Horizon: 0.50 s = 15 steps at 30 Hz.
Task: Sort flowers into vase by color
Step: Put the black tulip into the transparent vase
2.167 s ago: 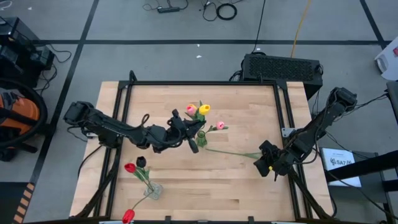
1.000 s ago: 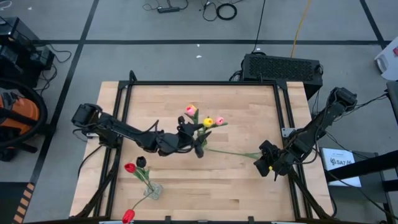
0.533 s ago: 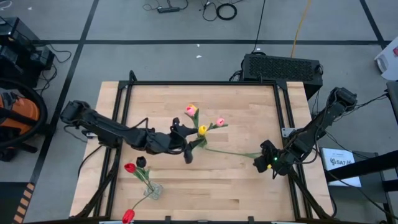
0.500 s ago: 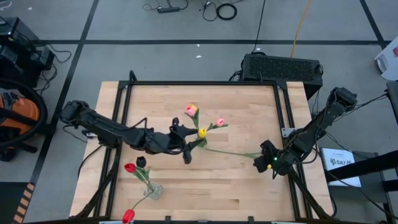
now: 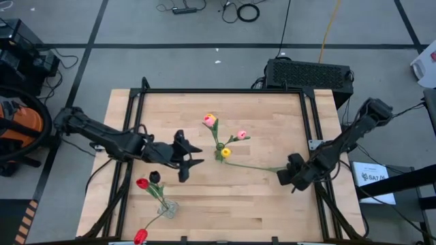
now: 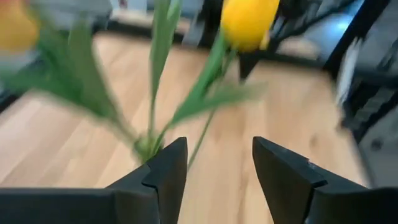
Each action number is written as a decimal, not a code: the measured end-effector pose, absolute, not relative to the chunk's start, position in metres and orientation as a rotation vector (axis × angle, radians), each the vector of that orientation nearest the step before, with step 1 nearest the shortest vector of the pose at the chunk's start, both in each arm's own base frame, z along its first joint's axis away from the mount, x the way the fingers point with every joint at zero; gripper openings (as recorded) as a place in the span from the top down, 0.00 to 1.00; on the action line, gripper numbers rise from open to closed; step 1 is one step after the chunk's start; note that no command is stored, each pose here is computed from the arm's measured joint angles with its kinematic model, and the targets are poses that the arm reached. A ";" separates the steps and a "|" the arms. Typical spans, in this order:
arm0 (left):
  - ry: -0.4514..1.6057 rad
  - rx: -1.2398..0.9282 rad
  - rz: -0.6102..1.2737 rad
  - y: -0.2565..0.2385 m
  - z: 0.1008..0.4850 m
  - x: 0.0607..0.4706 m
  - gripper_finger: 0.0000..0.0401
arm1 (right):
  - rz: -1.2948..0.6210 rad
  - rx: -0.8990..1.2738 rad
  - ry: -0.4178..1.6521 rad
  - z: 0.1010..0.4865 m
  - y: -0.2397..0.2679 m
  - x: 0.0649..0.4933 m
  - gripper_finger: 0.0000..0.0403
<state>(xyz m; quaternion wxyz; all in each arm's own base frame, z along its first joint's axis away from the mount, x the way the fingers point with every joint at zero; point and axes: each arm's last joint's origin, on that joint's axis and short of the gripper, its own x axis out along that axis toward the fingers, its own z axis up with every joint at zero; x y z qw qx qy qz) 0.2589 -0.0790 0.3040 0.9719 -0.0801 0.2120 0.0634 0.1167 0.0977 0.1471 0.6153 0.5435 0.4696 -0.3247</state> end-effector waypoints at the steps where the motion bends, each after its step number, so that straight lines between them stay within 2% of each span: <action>1: 0.474 -0.150 0.137 -0.078 0.301 0.255 0.54 | -0.765 1.246 1.081 0.145 0.097 0.118 1.00; 7: 0.701 -0.178 0.247 -0.065 0.283 0.240 0.62 | -0.862 1.172 1.103 0.136 0.083 0.128 1.00; 12: 0.776 -0.173 0.296 -0.058 0.278 0.236 0.67 | -0.943 1.090 1.142 0.131 0.061 0.138 1.00; 15: 0.773 -0.177 0.314 -0.054 0.278 0.237 0.68 | -1.099 0.882 1.000 0.128 0.040 0.137 1.00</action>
